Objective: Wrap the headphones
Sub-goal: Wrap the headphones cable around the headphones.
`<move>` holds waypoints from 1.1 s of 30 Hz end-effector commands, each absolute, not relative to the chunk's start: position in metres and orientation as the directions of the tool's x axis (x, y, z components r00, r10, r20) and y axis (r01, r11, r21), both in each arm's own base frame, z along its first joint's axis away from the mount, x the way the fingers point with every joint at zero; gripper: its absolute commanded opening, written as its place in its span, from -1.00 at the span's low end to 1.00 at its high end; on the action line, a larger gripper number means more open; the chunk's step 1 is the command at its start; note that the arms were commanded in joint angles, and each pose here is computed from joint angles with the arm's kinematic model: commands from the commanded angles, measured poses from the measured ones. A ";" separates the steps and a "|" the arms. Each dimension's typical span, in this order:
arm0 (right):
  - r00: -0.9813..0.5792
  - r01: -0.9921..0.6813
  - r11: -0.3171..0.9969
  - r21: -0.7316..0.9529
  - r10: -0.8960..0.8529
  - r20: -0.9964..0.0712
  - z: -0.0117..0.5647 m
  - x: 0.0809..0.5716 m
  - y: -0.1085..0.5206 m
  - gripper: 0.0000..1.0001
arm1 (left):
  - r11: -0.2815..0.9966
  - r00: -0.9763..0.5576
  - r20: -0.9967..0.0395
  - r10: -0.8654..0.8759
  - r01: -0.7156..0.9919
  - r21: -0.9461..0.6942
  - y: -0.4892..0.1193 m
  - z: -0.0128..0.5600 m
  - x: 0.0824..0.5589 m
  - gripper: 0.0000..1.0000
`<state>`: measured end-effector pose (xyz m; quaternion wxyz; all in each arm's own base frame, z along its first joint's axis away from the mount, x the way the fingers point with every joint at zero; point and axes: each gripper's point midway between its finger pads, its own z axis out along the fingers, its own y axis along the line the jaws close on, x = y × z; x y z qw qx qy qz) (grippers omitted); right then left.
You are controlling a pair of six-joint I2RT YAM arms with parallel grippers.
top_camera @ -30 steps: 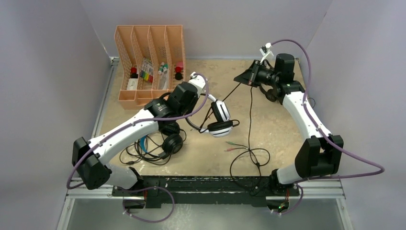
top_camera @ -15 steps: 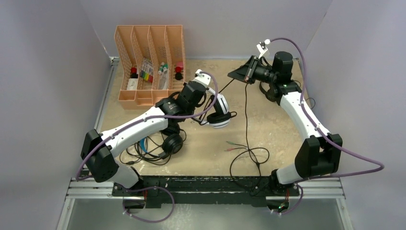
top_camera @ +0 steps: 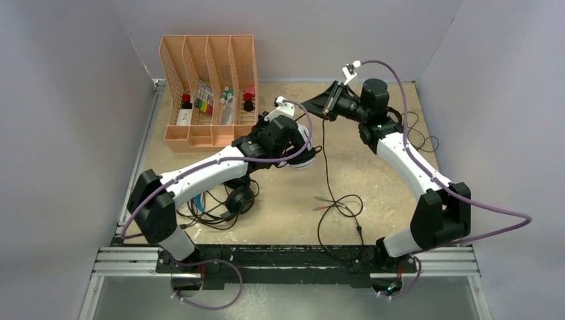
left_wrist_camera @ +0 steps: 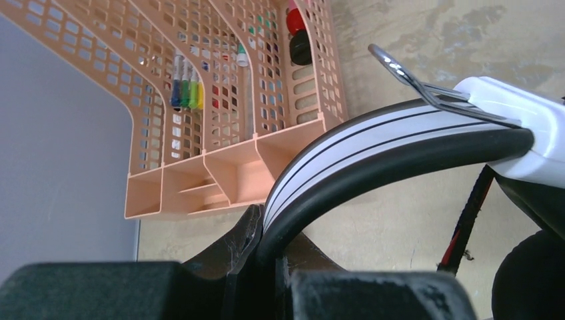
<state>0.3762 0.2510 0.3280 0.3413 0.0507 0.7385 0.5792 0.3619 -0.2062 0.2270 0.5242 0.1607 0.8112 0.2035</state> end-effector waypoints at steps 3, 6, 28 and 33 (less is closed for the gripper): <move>-0.706 -0.385 0.225 0.895 0.553 -0.443 0.370 0.343 0.256 -0.87 | 0.913 -0.307 -0.922 0.238 -0.253 0.320 -0.198 0.274 0.379 -1.00; -0.688 -0.375 0.211 0.903 0.589 -0.423 0.368 0.332 0.256 -0.87 | 0.921 -0.267 -0.952 0.147 -0.313 0.230 -0.196 0.283 0.385 -1.00; -0.691 -0.305 0.232 0.924 0.614 -0.382 0.323 0.289 0.281 -0.42 | 0.895 0.104 -0.924 -0.367 -0.233 -0.381 -0.210 0.377 0.396 -1.00; -0.708 -0.430 0.319 0.845 0.462 -0.534 0.307 0.258 0.279 0.13 | 0.887 0.133 -0.914 -0.384 -0.222 -0.405 -0.203 0.390 0.393 -1.00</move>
